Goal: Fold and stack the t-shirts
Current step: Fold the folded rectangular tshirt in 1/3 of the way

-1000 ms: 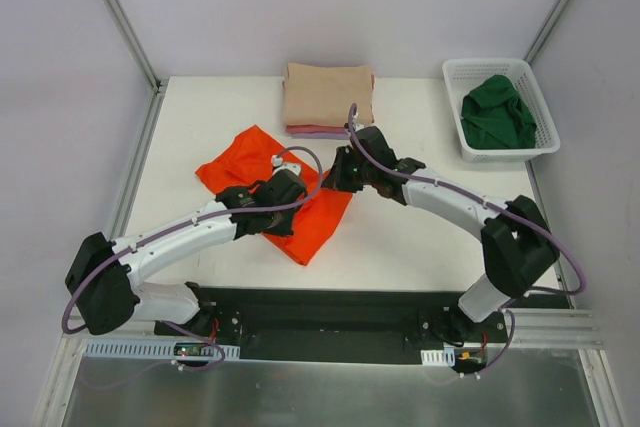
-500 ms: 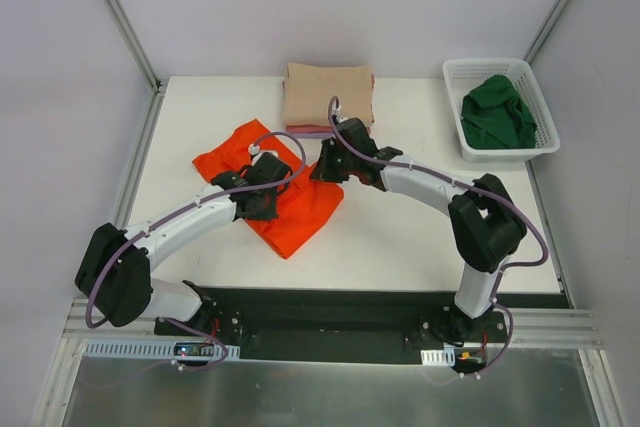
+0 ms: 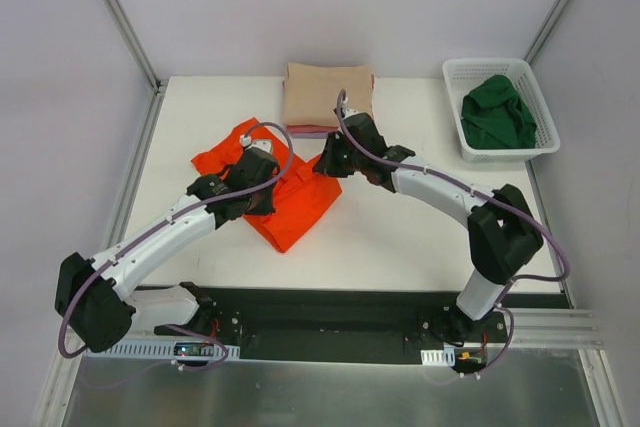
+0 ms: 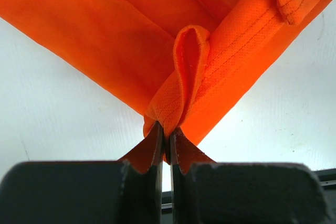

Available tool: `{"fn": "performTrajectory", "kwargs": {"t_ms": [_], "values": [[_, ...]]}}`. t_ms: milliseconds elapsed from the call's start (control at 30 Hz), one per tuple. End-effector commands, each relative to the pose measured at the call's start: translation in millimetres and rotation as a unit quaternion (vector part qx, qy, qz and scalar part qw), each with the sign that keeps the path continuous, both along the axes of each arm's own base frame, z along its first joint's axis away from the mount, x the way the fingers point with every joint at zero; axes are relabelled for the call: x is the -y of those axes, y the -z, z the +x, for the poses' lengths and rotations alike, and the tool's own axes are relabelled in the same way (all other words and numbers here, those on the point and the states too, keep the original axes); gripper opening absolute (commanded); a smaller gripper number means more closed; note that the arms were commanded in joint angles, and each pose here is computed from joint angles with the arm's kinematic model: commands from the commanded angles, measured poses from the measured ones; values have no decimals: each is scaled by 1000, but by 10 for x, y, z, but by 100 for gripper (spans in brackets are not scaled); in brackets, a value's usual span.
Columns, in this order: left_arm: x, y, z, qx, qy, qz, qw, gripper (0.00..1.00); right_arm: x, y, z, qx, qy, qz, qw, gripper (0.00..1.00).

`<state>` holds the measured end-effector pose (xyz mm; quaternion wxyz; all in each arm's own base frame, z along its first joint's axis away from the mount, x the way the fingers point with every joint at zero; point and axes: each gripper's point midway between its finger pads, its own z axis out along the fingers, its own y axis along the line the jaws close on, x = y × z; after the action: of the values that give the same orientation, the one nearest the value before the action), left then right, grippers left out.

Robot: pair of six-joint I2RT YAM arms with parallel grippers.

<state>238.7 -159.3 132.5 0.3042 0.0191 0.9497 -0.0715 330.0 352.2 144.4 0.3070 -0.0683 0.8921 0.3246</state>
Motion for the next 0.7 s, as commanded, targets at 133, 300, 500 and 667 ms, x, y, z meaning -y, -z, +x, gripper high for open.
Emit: {"fn": "performTrajectory", "kwargs": {"t_ms": [133, 300, 500, 667], "values": [[-143, -95, 112, 23, -20, 28, 999, 0, -217, -282, 132, 24, -23, 29, 999, 0], [-343, 25, 309, 13, -63, 71, 995, 0, -324, -160, 353, 29, -8, 20, 999, 0], [-414, 205, 486, -18, -81, 99, 992, 0, -447, 124, 562, 19, 2, 4, 1000, 0], [-483, 331, 610, -40, -105, 107, 988, 0, -498, 414, 714, 13, 24, -6, 1000, 0]]}}
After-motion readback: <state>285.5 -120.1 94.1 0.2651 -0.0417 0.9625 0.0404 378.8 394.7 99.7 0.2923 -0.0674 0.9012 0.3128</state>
